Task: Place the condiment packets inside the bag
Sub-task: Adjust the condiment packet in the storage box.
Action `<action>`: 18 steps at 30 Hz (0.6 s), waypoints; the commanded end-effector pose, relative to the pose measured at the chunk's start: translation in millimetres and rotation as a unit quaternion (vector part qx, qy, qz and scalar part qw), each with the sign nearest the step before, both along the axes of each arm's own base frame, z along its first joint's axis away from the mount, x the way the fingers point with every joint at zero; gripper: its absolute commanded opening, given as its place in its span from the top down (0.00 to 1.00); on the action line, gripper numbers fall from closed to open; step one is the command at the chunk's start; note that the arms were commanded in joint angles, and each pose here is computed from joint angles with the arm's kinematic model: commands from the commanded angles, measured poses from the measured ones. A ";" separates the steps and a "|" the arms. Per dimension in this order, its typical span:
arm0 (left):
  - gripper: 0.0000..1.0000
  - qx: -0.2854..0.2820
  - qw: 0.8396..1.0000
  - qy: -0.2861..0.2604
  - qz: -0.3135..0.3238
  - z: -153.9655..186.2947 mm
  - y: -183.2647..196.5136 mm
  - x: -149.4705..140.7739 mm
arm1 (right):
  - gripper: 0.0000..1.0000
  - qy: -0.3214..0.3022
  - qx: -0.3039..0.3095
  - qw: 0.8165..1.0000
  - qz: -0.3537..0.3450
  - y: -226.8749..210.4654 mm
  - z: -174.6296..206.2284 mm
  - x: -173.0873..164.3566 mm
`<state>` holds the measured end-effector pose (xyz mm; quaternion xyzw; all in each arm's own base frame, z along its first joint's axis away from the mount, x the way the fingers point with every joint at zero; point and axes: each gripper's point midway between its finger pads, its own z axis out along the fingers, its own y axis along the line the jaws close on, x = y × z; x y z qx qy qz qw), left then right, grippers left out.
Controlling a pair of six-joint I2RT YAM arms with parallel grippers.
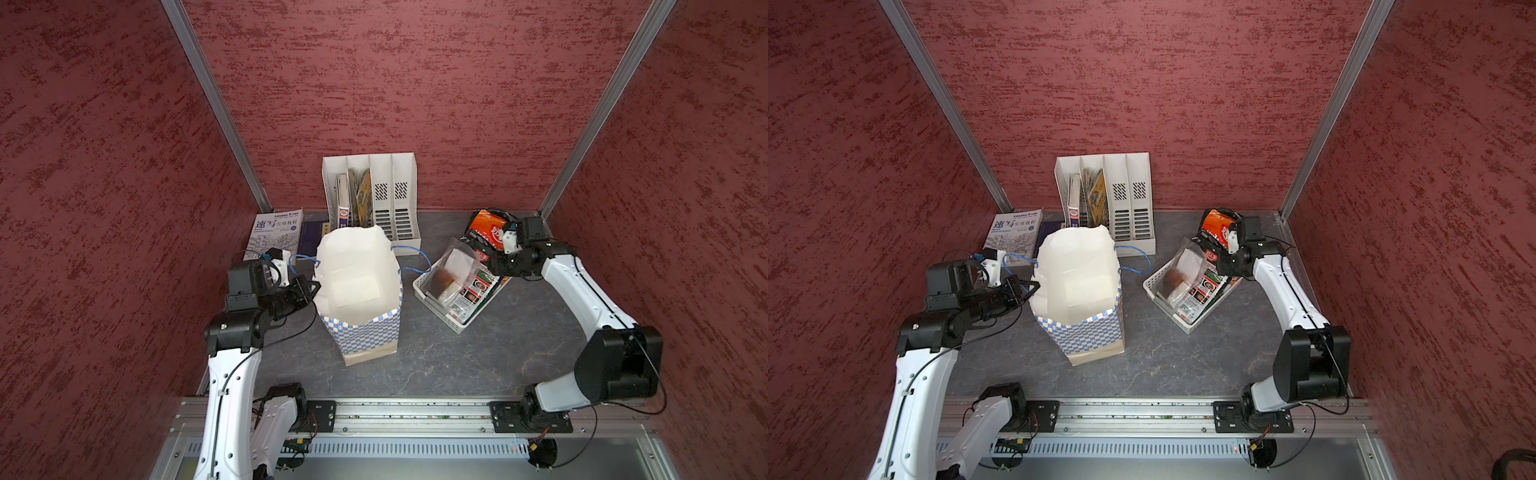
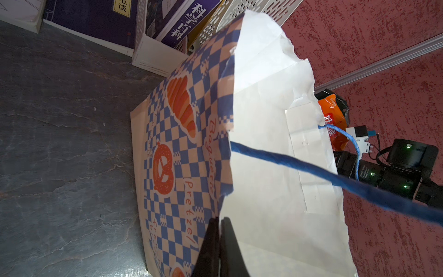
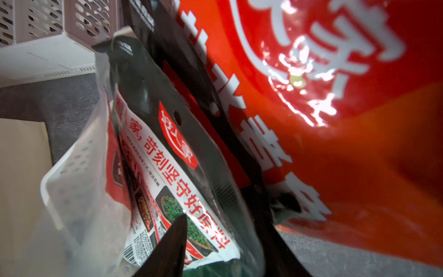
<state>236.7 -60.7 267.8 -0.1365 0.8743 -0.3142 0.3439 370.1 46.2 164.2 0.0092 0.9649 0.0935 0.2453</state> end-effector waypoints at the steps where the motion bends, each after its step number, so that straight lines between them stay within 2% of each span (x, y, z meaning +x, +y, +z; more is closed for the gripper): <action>1: 1.00 0.008 1.000 -0.014 0.000 3.5 2.8 4.2 | 0.63 -0.026 -0.003 1.000 -0.005 -3.1 6.7 7.2; 4: 1.00 0.007 1.000 -0.013 0.000 3.0 2.7 4.5 | 0.78 -0.051 -0.001 0.999 0.006 -1.0 15.8 7.6; 9: 1.00 0.007 1.000 -0.013 0.002 3.0 3.2 5.1 | 1.00 -0.101 0.060 0.992 0.053 23.7 39.2 1.7; 11: 1.00 0.007 1.000 -0.012 0.003 2.4 3.4 5.3 | 1.00 -0.115 0.071 0.989 0.054 26.6 48.8 -0.7; 15: 1.00 0.008 1.000 -0.013 0.002 2.8 3.5 5.3 | 1.00 -0.162 0.043 0.985 0.039 15.4 79.6 -5.7; 18: 1.00 0.010 1.000 -0.012 0.002 1.6 4.0 6.2 | 1.00 -0.215 0.024 0.975 0.050 12.1 113.2 -15.8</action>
